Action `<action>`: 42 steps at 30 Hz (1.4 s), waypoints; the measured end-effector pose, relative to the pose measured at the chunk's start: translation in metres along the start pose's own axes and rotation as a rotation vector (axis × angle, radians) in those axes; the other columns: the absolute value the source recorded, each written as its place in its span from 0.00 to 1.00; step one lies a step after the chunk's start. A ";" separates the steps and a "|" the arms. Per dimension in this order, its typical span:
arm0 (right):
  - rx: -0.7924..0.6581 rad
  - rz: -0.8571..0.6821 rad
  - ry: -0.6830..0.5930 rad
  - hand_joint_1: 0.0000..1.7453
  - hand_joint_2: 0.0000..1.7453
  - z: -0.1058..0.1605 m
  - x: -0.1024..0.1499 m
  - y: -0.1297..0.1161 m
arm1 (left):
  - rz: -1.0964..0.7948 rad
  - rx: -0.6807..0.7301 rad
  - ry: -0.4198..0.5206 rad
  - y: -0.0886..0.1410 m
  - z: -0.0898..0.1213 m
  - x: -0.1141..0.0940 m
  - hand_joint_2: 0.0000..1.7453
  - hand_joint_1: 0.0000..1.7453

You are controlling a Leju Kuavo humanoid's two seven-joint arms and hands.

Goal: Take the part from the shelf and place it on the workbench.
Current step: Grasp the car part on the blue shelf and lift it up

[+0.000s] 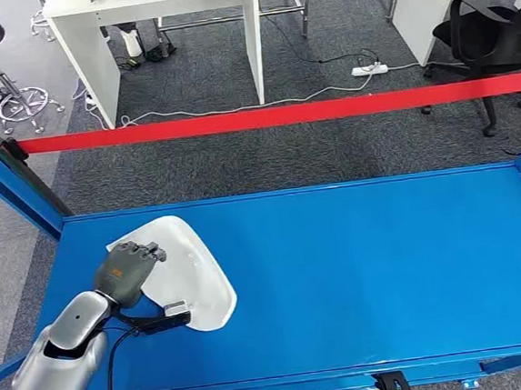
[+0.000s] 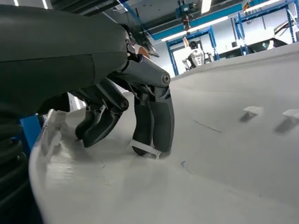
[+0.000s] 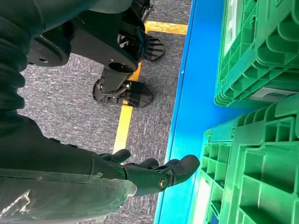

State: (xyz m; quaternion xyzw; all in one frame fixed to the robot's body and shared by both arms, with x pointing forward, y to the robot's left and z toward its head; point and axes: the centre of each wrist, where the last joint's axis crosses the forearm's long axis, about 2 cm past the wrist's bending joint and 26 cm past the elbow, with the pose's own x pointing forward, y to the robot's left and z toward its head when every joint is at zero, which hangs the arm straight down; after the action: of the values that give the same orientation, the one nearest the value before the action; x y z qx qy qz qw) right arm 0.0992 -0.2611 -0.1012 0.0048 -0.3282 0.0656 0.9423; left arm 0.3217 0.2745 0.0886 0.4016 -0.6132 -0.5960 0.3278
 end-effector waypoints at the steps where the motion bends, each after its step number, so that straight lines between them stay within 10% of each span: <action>1: 0.000 0.000 0.000 0.00 1.00 0.000 0.000 0.000 | 0.001 -0.001 -0.001 0.000 0.000 0.000 1.00 1.00; 21: -0.018 -0.016 -0.006 0.00 1.00 0.001 -0.002 -0.001 | 0.015 0.098 -0.002 0.002 0.004 0.018 1.00 1.00; 42: -0.128 -0.129 -0.059 0.00 1.00 0.009 -0.015 0.014 | 0.266 0.672 -0.016 0.087 0.052 0.109 1.00 1.00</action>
State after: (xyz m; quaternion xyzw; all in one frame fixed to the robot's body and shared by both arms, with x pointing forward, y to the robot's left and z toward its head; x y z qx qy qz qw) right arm 0.0801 -0.2496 -0.1041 -0.0321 -0.3585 -0.0164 0.9328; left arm 0.2169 0.1992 0.1625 0.3990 -0.8243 -0.3164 0.2474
